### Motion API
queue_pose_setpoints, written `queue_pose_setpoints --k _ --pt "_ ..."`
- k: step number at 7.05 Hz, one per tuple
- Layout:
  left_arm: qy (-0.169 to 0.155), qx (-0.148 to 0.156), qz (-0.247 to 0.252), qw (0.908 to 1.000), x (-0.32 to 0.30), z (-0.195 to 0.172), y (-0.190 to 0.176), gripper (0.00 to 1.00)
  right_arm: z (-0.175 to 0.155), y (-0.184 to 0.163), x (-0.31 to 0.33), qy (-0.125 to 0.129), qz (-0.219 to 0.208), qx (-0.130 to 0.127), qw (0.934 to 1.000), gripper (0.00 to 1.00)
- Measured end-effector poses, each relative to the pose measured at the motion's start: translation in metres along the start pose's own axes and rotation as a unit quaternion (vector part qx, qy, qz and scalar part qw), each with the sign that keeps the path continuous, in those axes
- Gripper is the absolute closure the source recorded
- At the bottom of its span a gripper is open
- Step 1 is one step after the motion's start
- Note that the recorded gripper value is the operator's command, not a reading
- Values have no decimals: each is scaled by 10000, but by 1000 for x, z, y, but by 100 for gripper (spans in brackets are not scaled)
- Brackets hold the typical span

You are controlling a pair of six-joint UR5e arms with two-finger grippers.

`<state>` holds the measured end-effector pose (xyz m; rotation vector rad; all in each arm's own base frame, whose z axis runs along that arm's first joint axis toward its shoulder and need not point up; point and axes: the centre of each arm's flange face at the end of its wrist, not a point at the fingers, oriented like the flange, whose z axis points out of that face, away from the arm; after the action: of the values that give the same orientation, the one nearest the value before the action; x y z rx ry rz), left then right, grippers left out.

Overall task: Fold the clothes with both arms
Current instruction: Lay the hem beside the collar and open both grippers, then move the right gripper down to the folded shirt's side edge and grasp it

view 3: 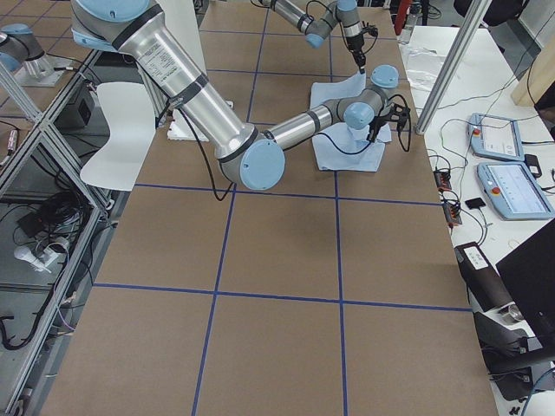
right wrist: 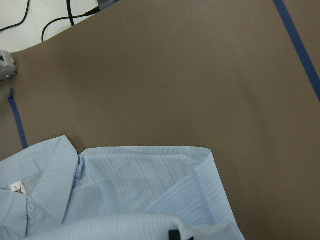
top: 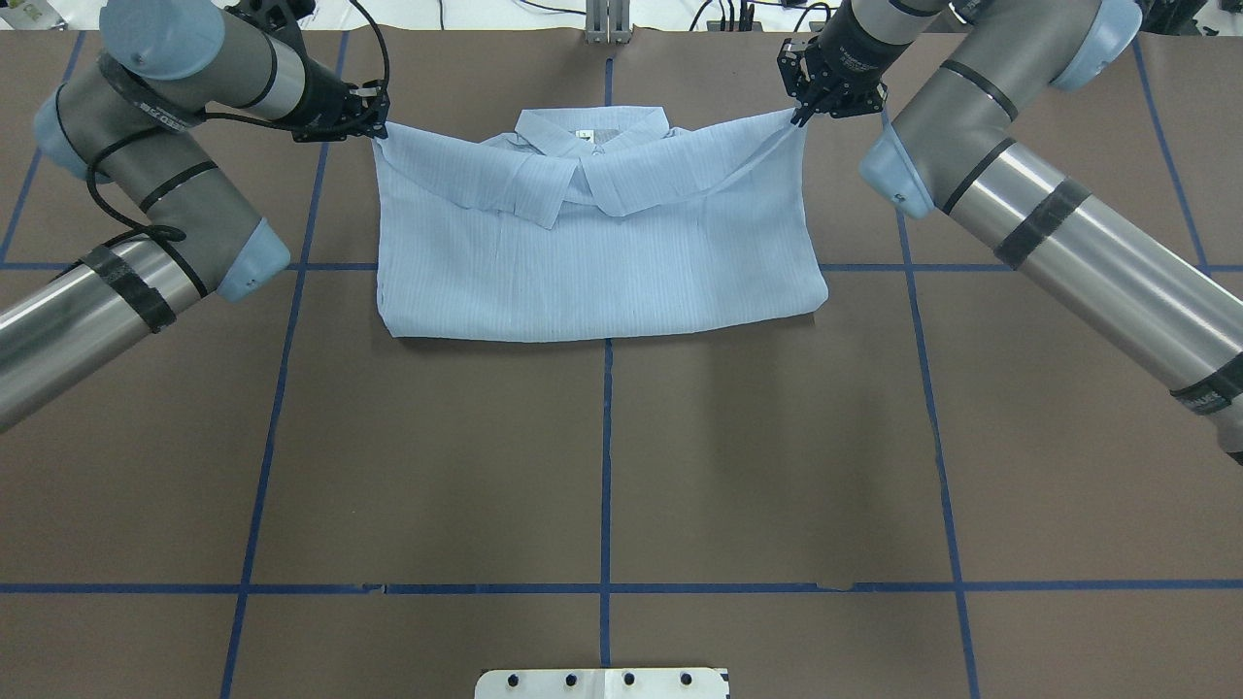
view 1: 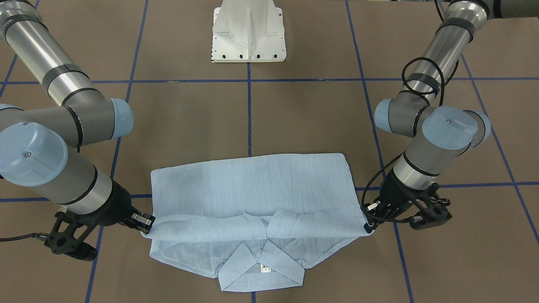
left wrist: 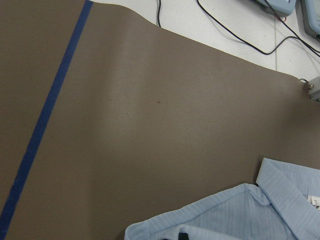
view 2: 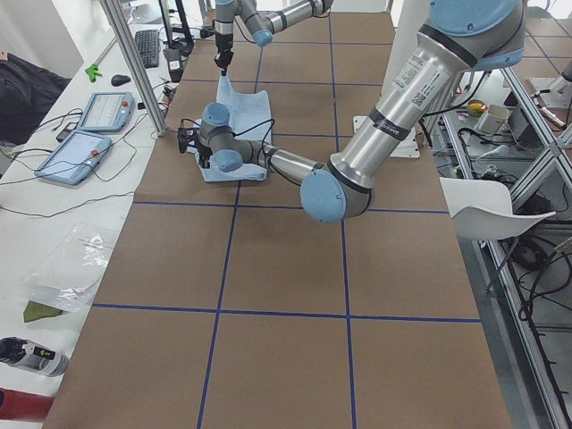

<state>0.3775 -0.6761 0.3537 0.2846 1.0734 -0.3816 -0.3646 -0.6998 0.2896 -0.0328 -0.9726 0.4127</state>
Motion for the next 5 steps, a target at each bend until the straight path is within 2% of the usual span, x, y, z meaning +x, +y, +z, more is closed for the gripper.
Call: queue_pose_setpoints --k 3,5 --pt "4 9 -40 10000 -1 -1 0 0 4 6 -6 -25 -85 24 10000 0" --pt "64 23 -46 10000 2 -9 2 0 15 19 -2 -8 -145 -52 9999 0"
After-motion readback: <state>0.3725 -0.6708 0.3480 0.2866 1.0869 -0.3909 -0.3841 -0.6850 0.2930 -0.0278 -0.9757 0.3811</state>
